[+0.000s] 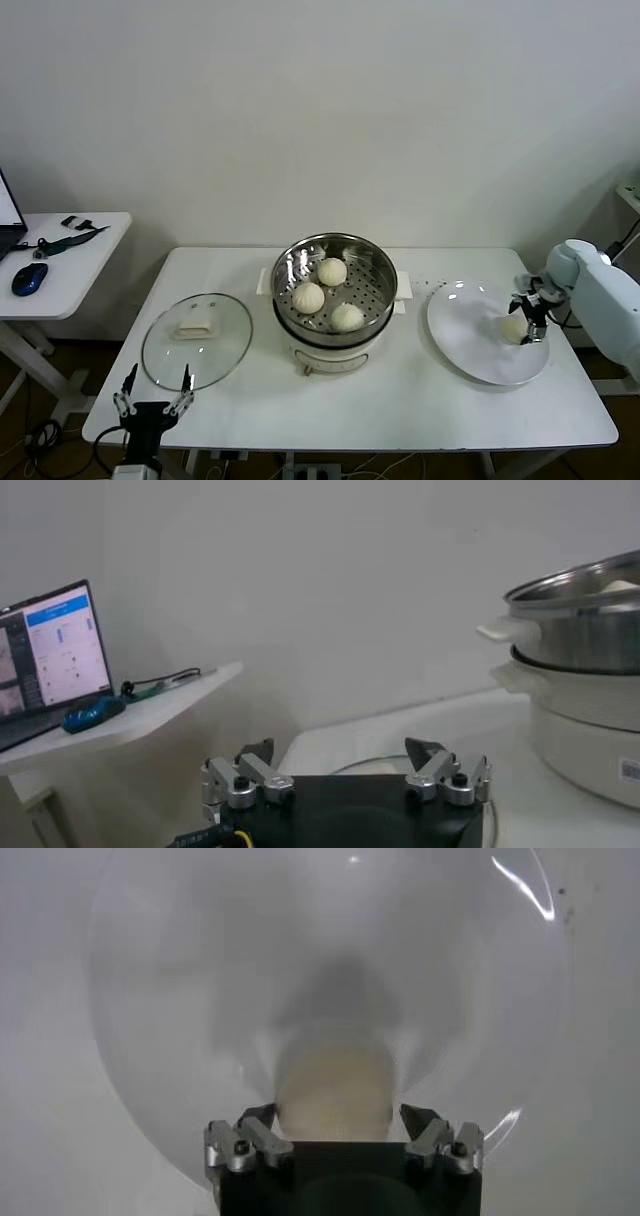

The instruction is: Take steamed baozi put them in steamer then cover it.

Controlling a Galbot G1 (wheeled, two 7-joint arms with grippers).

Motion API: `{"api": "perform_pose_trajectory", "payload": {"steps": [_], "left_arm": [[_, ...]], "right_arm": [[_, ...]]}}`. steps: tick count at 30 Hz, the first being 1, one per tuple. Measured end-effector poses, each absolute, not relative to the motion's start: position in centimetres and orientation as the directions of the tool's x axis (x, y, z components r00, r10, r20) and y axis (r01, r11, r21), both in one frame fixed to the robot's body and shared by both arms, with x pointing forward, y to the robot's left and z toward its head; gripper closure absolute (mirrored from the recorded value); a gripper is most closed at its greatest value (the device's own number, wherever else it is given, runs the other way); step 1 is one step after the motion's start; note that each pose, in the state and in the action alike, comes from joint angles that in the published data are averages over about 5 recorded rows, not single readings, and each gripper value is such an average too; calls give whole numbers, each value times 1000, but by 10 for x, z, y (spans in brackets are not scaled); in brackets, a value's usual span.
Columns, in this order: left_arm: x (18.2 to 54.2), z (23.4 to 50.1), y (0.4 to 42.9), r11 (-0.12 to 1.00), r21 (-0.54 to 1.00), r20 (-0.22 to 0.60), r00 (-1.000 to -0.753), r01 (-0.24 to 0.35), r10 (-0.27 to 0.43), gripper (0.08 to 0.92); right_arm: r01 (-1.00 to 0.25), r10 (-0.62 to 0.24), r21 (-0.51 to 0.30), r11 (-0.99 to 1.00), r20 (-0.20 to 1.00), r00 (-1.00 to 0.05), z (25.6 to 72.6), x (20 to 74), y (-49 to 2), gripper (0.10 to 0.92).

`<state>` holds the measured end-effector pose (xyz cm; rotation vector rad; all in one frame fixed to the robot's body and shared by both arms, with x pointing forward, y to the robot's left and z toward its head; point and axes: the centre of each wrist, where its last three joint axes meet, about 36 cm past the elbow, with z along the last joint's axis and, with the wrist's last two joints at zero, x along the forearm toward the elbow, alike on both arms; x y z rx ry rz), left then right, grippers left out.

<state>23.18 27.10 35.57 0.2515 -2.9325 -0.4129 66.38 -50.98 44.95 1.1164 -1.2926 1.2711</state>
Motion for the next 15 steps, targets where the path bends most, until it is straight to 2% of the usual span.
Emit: {"api": "perform_pose_trajectory", "payload": {"steps": [5, 15], "left_arm": [[230, 356, 272, 946, 290, 146, -971, -143, -192, 177], [230, 358, 269, 946, 291, 142, -972, -142, -189, 177]], "right_arm": [[-993, 16, -109, 44, 994, -108, 450, 666, -511, 319], [-991, 3, -124, 50, 992, -124, 469, 672, -511, 338]]}}
